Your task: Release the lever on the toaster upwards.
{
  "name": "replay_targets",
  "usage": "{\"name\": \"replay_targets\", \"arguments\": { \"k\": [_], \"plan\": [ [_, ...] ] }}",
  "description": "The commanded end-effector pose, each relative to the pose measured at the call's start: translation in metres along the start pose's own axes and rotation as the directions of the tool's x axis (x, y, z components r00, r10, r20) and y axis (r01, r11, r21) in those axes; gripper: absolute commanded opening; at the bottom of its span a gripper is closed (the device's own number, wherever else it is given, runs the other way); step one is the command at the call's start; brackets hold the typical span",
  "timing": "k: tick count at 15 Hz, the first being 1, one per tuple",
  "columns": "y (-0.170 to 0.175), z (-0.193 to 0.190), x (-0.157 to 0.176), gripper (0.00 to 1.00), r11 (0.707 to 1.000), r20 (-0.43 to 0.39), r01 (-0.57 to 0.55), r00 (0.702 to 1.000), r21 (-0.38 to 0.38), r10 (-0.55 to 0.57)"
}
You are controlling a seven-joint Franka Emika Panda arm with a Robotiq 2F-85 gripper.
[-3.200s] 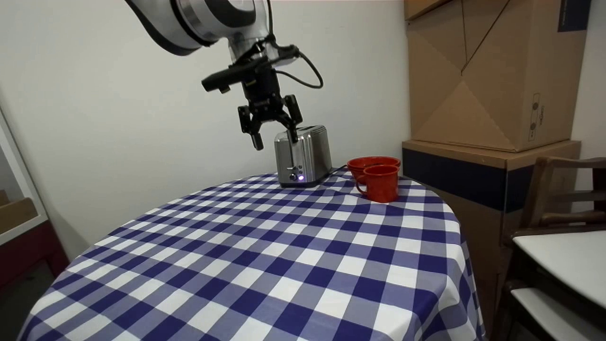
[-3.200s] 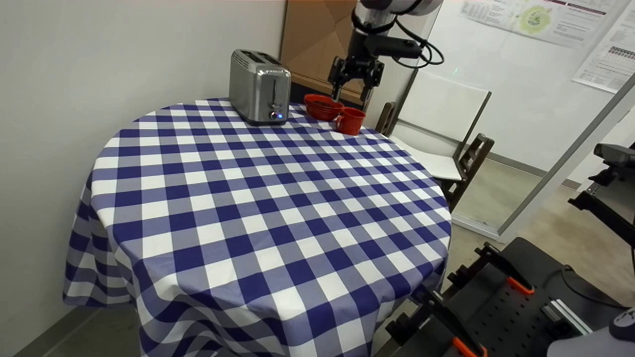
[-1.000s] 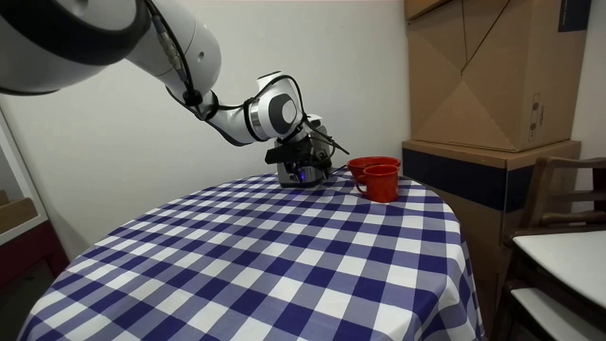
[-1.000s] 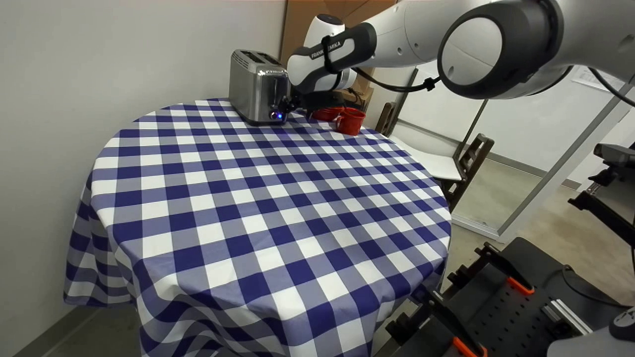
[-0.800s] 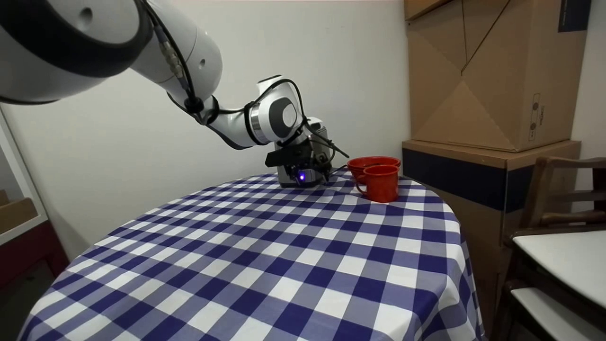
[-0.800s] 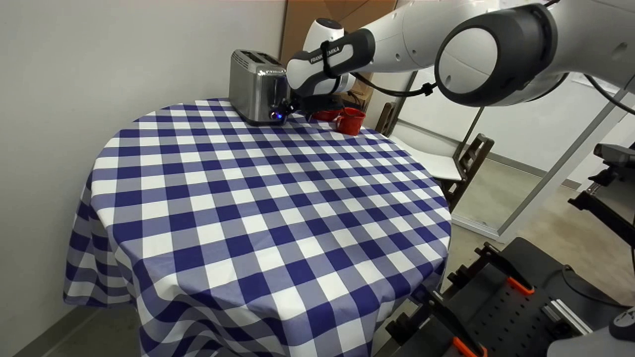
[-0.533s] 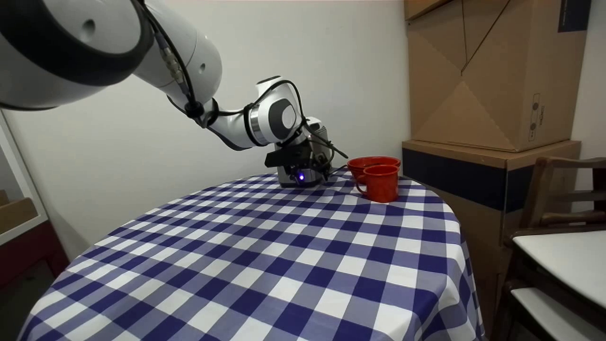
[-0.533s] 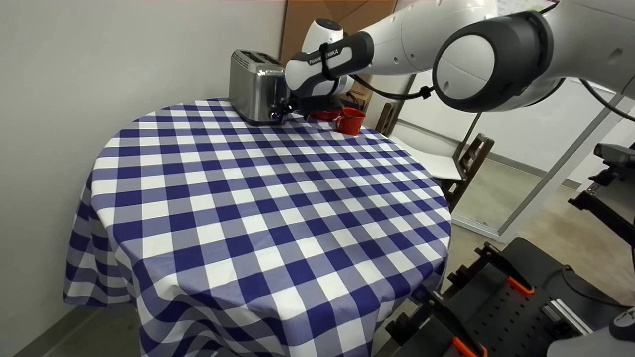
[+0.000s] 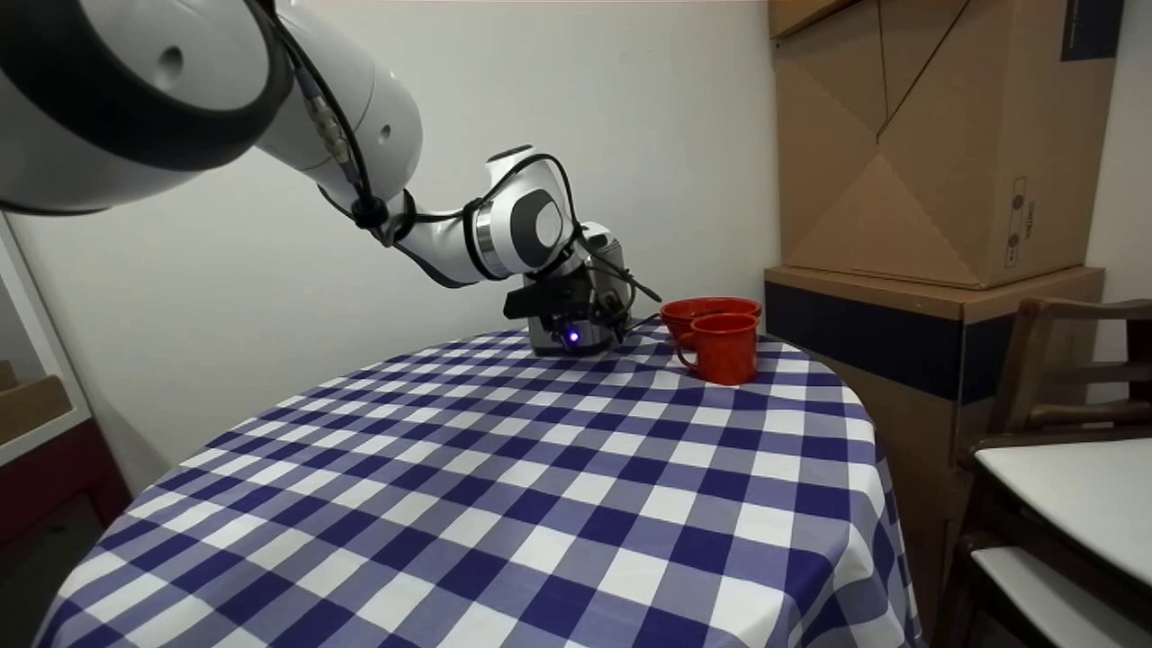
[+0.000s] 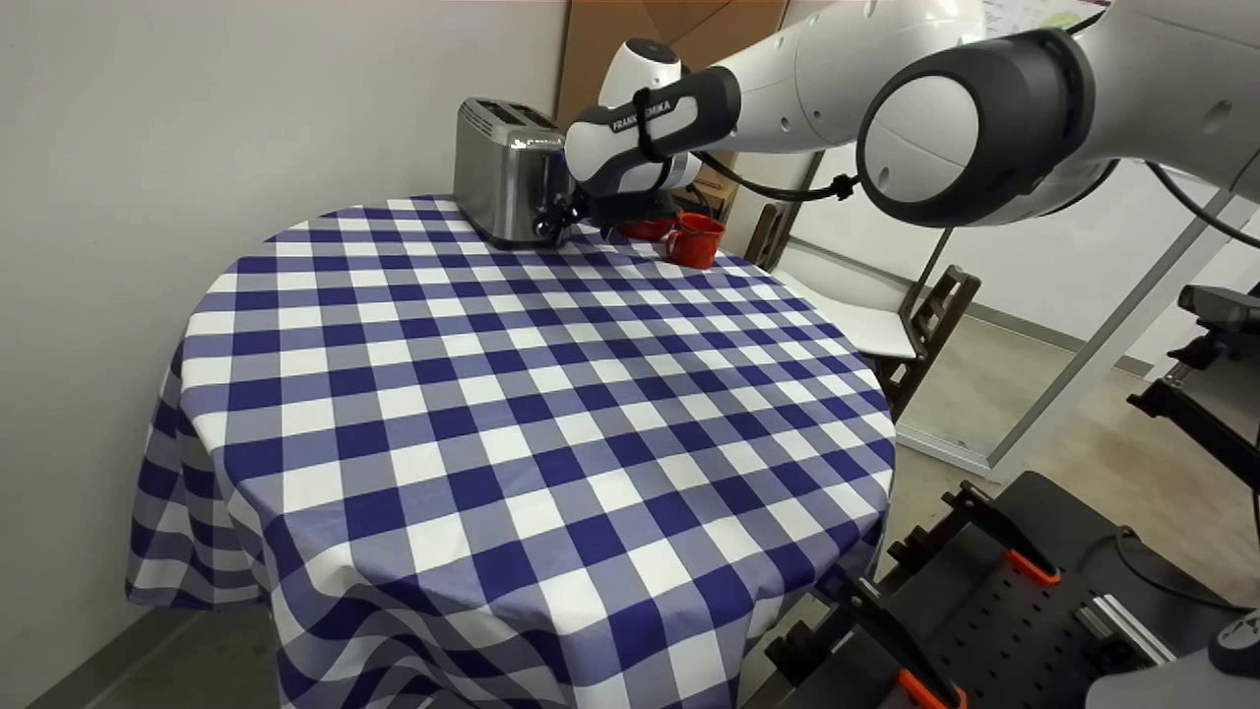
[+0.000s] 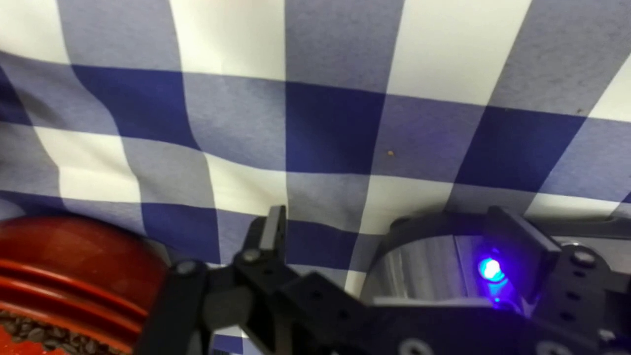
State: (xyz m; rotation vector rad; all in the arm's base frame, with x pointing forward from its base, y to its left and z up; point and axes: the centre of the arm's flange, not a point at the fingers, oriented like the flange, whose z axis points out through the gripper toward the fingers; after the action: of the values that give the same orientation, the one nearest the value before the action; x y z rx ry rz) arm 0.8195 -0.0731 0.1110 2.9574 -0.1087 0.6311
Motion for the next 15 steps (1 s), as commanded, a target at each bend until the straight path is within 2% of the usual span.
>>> {"name": "replay_targets", "arguments": {
  "k": [1, 7, 15],
  "plan": [
    [0.0, 0.005, 0.029, 1.0, 1.0, -0.075, -0.013, 0.997, 0.028, 0.015],
    [0.004, -0.008, 0.036, 1.0, 0.998, -0.1, -0.026, 0.994, 0.06, 0.032],
    [0.009, -0.008, 0.04, 1.0, 0.994, 0.002, -0.066, 0.998, 0.093, 0.066]
  ]
}}
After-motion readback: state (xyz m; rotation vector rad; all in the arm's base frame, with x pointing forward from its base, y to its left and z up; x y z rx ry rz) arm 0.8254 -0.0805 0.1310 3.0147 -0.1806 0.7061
